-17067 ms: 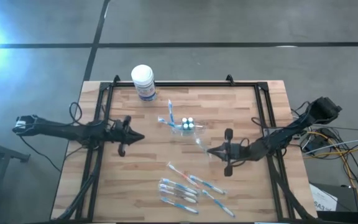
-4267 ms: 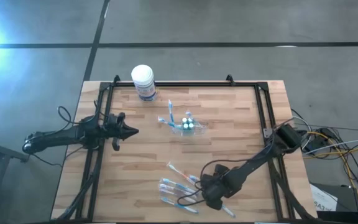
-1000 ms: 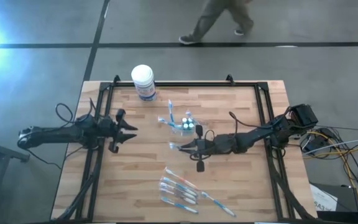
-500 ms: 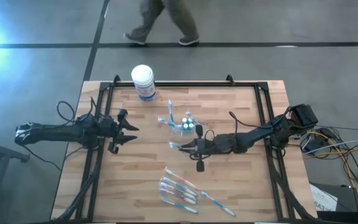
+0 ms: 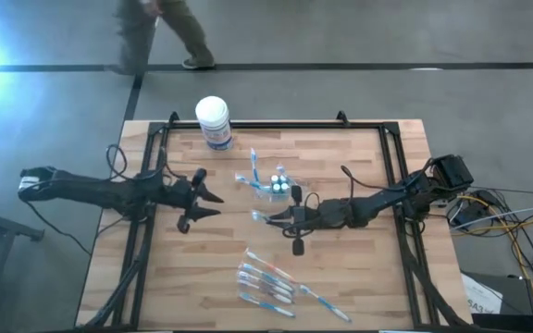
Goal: Pick & Place toothbrushing station
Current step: Put the blue toothbrush in the transparent organizer
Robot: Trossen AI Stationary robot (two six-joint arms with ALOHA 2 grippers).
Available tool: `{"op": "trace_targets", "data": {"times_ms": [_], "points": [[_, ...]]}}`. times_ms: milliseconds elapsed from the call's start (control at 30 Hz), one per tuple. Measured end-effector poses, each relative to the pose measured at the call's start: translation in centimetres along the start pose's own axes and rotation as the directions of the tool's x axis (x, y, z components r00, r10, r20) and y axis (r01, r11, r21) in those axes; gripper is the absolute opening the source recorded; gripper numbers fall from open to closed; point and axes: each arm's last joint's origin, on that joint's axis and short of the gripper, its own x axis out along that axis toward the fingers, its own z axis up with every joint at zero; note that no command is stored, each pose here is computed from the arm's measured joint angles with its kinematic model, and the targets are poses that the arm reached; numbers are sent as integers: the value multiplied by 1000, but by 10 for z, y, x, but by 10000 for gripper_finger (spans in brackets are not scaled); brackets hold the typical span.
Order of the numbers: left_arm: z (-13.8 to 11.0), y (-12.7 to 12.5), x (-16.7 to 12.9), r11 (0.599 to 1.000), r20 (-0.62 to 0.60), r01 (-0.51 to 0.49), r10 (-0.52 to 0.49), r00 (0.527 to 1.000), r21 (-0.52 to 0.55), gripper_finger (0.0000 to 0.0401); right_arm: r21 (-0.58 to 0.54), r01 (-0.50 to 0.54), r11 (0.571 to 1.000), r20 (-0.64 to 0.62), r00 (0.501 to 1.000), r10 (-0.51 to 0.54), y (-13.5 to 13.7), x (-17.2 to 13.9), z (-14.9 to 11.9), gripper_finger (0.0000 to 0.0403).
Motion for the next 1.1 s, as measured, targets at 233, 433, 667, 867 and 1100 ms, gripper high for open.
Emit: {"op": "trace_targets", "data": {"times_ms": [233,433,667,867,1100], "points": [[8,-3,25,998,-59,56,-57,997,-10,158,2,0,1000,-1,1000,0,0,0,0,20],[11,-2,41,998,-93,59,-58,994,5,158,3,0,1000,-4,1000,0,0,0,0,20],[14,0,56,998,-114,57,-53,992,29,158,3,0,1000,-5,1000,0,0,0,-1,20],[18,0,67,997,-70,63,-60,996,40,158,2,1,1000,-7,1000,-1,0,0,-1,20],[23,1,86,998,-43,61,-60,997,31,158,3,17,1000,-7,1000,-17,-1,0,-1,20]]}}
